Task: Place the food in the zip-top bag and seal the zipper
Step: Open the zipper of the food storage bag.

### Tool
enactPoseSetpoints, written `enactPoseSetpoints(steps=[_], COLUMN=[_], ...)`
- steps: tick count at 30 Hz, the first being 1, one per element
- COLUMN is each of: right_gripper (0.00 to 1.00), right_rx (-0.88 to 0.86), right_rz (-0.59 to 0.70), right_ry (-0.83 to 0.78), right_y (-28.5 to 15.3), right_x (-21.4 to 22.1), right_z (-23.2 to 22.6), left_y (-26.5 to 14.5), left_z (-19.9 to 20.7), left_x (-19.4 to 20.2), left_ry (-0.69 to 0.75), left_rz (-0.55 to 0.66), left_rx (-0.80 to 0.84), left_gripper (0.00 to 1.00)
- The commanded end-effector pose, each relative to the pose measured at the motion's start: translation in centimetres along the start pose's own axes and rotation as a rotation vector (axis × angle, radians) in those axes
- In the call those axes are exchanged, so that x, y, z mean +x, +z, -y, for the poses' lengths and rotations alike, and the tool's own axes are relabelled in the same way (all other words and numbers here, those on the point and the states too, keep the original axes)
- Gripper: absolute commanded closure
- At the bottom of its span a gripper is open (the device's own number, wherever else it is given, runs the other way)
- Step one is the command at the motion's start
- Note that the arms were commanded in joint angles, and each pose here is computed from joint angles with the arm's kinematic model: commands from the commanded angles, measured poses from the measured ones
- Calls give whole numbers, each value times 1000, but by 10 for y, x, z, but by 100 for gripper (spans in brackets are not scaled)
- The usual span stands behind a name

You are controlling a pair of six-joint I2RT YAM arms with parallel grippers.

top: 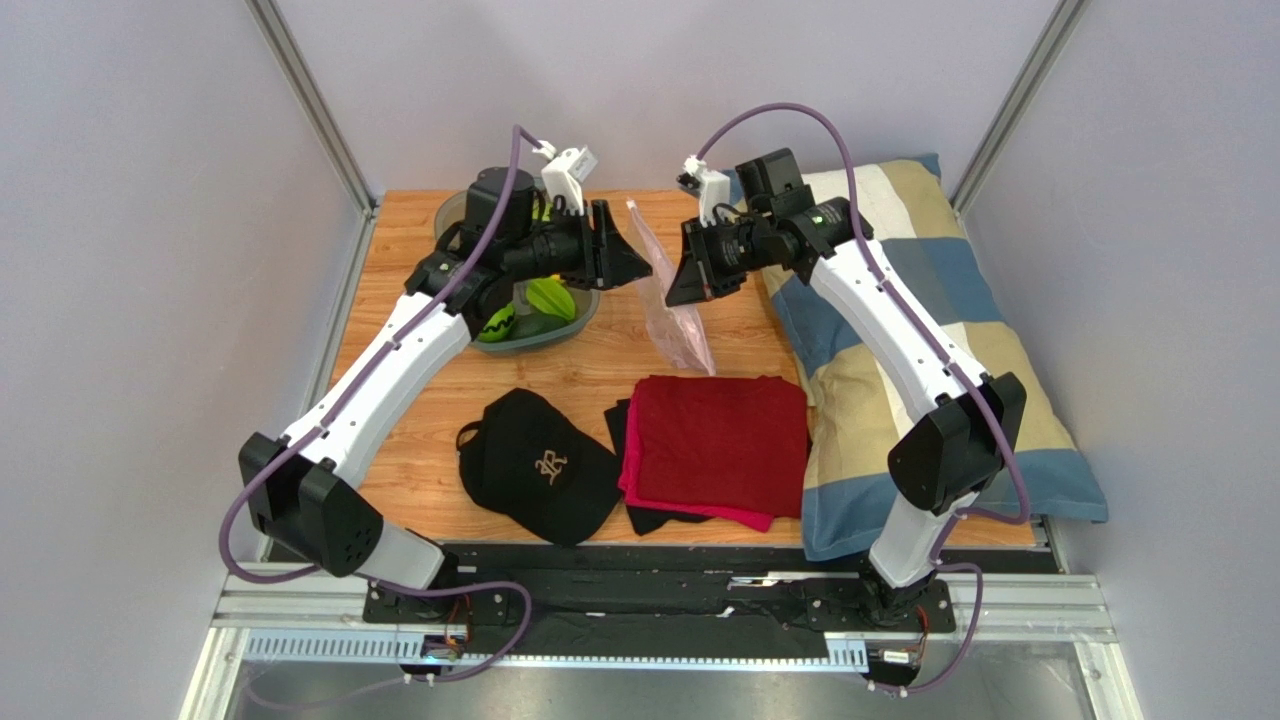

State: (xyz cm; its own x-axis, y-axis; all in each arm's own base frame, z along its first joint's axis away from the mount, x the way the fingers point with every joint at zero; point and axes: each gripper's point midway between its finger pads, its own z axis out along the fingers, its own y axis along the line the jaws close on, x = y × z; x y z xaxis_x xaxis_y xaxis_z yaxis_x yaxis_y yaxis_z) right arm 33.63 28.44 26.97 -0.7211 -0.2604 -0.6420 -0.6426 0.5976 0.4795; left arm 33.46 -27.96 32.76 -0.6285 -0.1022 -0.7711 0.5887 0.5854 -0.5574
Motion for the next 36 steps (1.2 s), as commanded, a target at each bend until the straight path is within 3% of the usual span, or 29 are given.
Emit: enactPoseSetpoints(steps=[1,9,15,22,25,26,29,33,36], right_gripper=[100,100,100,100,100,100,92,56,50], right_rx=[-95,-136,-177,-193,-190,-180,-160,-162,-160], right_rz=[115,113,105,93,91,94,95,101,112], right_ry=[-9,17,23,21,25,23,31,59,63], right_y=[-14,-12,-13,-11,-10,-10,-12,-21,-30], right_x=[-17,-13,-9,-6,-6,-7,-6,-7,-11], right_z=[-26,-32,-39,-40,-38,-37,-32,-23,-15], left_y=[11,26,35,43,45,44,39,30,29], left_z=[3,-3,-8,6,6,5,3,5,7], left_x=[-6,9,16,14,16,17,21,26,28], left_ry=[-37,-105,-152,-197,-200,-186,-159,-134,-131], left_rz=[21,-22,-40,-52,-62,-65,-76,-92,-103], left_rx=[21,28,26,132,131,126,108,108,120], left_gripper=[51,47,52,53,79,97,100,100,100])
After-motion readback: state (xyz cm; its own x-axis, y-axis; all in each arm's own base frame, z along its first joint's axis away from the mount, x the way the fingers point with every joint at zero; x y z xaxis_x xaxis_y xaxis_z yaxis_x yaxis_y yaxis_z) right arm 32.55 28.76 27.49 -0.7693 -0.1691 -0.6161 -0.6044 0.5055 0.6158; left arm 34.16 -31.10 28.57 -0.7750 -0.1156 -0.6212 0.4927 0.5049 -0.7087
